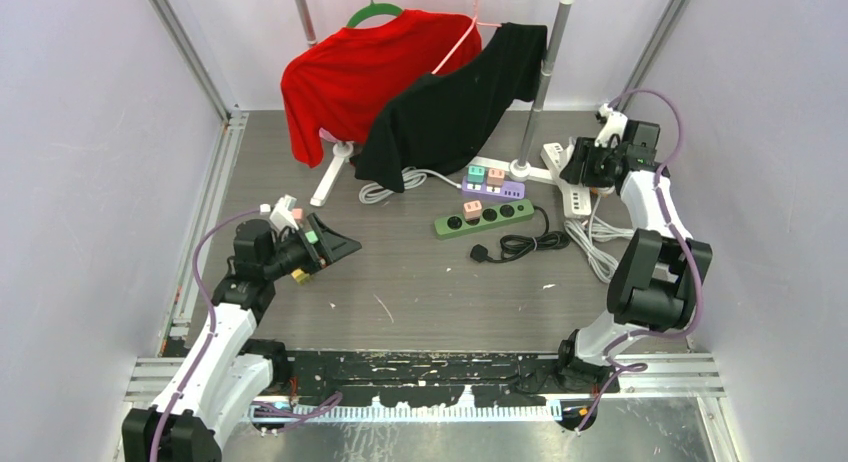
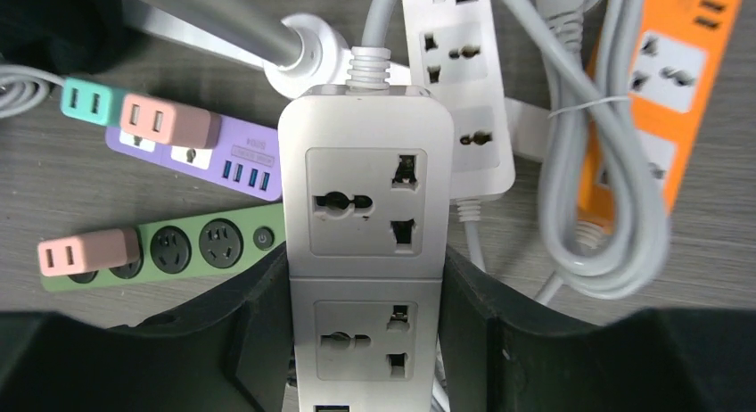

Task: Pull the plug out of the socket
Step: Place the socket at the center of the board.

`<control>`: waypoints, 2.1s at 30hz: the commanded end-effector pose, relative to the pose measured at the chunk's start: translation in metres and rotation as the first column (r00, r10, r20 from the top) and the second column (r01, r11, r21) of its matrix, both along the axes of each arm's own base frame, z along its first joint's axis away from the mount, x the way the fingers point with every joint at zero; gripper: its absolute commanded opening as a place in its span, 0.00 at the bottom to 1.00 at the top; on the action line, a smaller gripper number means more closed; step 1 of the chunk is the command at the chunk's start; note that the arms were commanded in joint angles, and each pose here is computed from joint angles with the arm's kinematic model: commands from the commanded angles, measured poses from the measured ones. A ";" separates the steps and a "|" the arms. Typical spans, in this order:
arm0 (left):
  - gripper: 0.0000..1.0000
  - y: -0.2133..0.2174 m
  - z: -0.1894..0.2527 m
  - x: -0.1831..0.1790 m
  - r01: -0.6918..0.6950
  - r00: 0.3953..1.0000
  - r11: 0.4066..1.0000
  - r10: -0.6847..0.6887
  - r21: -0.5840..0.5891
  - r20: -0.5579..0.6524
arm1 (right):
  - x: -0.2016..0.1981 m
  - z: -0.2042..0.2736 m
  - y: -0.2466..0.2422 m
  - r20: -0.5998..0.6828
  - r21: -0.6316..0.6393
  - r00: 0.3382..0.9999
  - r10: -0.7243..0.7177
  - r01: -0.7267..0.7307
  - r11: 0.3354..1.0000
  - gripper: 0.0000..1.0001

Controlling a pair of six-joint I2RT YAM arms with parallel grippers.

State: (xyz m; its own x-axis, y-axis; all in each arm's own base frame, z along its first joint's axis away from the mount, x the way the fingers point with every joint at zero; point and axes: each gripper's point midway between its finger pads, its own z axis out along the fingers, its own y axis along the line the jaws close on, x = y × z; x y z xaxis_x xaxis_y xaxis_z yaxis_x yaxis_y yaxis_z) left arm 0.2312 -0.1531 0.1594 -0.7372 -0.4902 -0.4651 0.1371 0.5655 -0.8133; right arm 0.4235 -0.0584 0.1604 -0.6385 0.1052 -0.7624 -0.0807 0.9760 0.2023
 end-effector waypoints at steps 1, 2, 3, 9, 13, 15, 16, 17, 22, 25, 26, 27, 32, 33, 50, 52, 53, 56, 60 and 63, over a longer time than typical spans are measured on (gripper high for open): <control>0.84 -0.002 0.009 0.000 0.019 0.999 1.000 -0.018 -0.015 0.046 | 0.009 -0.009 -0.008 -0.003 -0.015 1.000 -0.024 0.024 1.000 0.09; 0.84 -0.002 0.008 0.000 0.018 0.999 1.000 -0.017 -0.019 0.046 | 0.009 -0.016 -0.009 -0.020 -0.012 0.999 -0.028 0.028 1.000 0.13; 0.84 -0.003 0.007 0.001 0.017 0.999 1.000 -0.016 -0.025 0.041 | 0.009 -0.021 -0.008 -0.033 -0.003 0.999 -0.027 0.027 1.000 0.17; 0.84 -0.005 0.004 0.001 0.025 0.999 0.999 -0.024 -0.035 0.029 | 0.005 -0.041 -0.005 -0.089 0.013 0.996 -0.004 0.006 1.000 0.44; 0.84 -0.004 0.005 0.002 0.022 0.999 0.999 -0.021 -0.035 0.033 | 0.002 -0.040 -0.004 -0.091 0.005 0.996 0.013 -0.012 1.000 0.56; 0.84 -0.004 0.004 0.002 0.022 0.999 0.999 -0.021 -0.035 0.030 | 0.000 -0.034 -0.004 -0.082 -0.012 0.996 0.021 -0.022 1.000 0.63; 0.84 -0.004 0.004 0.002 0.022 0.999 0.999 -0.021 -0.035 0.030 | -0.002 -0.032 -0.005 -0.078 -0.024 0.997 0.028 -0.029 0.999 0.67; 0.84 -0.004 0.004 0.002 0.022 0.999 0.999 -0.021 -0.035 0.030 | -0.004 -0.027 -0.005 -0.069 -0.039 0.997 0.030 -0.033 0.999 0.71; 0.84 -0.005 0.005 0.002 0.023 0.999 0.999 -0.022 -0.036 0.033 | -0.014 -0.002 -0.010 0.000 -0.108 0.999 0.035 -0.035 0.994 0.80; 0.84 -0.005 0.007 0.002 0.025 0.999 0.999 -0.024 -0.039 0.034 | -0.021 0.014 -0.006 0.048 -0.124 0.996 0.069 -0.062 0.990 0.81; 0.84 -0.005 0.007 0.003 0.024 0.999 0.999 -0.022 -0.040 0.033 | -0.024 0.020 0.000 0.070 -0.117 0.993 0.099 -0.090 0.989 0.81; 0.84 -0.005 0.008 0.003 0.025 0.999 0.999 -0.024 -0.042 0.034 | -0.027 0.026 0.009 0.094 -0.106 0.986 0.140 -0.130 0.986 0.81; 0.84 -0.006 0.010 0.004 0.025 0.999 0.998 -0.023 -0.052 0.032 | -0.059 0.051 0.079 0.288 0.024 0.848 0.444 -0.470 0.882 0.80; 0.84 -0.006 0.010 0.004 0.024 0.999 0.998 -0.022 -0.055 0.032 | -0.069 0.054 0.093 0.330 0.036 0.795 0.509 -0.549 0.835 0.80; 0.83 -0.041 0.009 0.009 0.072 0.992 0.997 -0.068 -0.037 0.104 | -0.123 0.022 0.158 0.317 -0.050 0.496 0.809 -0.843 0.536 0.86; 0.83 -0.059 0.010 0.009 0.102 0.981 0.994 -0.107 0.043 0.162 | -0.125 0.027 0.159 0.314 -0.050 0.497 0.809 -0.842 0.537 0.85; 0.83 -0.067 0.012 0.010 0.111 0.971 0.990 -0.127 0.093 0.202 | -0.126 0.030 0.159 0.314 -0.045 0.503 0.805 -0.839 0.542 0.85; 0.82 -0.087 0.013 0.019 0.117 0.936 0.962 -0.189 0.246 0.297 | -0.130 0.041 0.161 0.325 -0.027 0.524 0.787 -0.827 0.561 0.85; 0.83 -0.117 0.012 0.040 0.171 0.874 0.908 -0.318 0.382 0.367 | -0.135 0.050 0.164 0.353 -0.022 0.542 0.763 -0.810 0.586 0.86; 0.84 -0.139 -0.001 0.056 0.240 0.840 0.869 -0.410 0.433 0.356 | -0.136 0.047 0.163 0.353 -0.028 0.549 0.757 -0.803 0.595 0.87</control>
State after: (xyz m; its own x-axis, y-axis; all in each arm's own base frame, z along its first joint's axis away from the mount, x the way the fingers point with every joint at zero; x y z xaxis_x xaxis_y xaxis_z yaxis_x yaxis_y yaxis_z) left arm 0.2474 -0.2730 0.1473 -0.6643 -0.0896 -0.7421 0.5187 0.6596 -0.5440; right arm 0.2873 0.1018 0.1939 -0.2973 -0.2365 -0.9250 -0.8738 0.4578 0.1638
